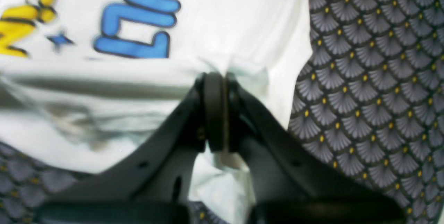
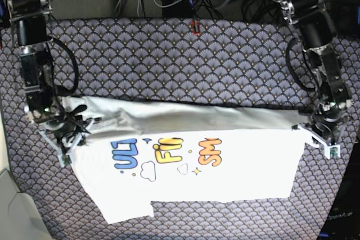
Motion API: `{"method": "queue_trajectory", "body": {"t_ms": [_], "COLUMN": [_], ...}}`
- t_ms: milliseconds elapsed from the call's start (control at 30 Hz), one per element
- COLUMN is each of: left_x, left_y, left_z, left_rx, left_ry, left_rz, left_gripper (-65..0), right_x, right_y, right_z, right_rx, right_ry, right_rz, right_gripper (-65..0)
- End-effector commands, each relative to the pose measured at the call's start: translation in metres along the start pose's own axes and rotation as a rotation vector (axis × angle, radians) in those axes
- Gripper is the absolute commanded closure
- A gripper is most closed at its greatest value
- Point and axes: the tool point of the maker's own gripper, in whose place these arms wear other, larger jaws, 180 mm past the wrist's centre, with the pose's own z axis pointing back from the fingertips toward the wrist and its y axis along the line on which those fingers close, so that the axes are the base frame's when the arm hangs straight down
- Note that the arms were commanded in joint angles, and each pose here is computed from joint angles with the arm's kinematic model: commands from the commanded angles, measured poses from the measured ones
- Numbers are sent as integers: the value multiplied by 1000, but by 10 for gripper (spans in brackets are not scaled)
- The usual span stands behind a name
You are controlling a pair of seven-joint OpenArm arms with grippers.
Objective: Fold the T-shirt properly
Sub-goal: 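Lift both shoulder corners and fold them toward the shirt's hem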
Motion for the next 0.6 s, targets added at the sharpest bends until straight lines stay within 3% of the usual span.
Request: {"method": "queue_trajectory", "body": {"t_ms": [0, 167, 367, 567], "left_x": [21, 21, 21, 24], "left_y": [9, 9, 9, -10], "left_z": [1, 1, 1, -3], "left_rx": [24, 24, 23, -16], "left_ry": [-53, -53, -53, -46], "left_rz": [-6, -6, -6, -86], "left_gripper": [-6, -8, -8, -8], "right_x": [22, 22, 36, 48], "right_y": [-12, -5, -7, 0], "right_z": [2, -12, -25, -27], "right_rx": [-29, -32, -46, -34], "right_ry": [-57, -47, -39, -60], "right_rz": [28, 97, 88, 79], "right_gripper": [0, 0, 0, 0]}}
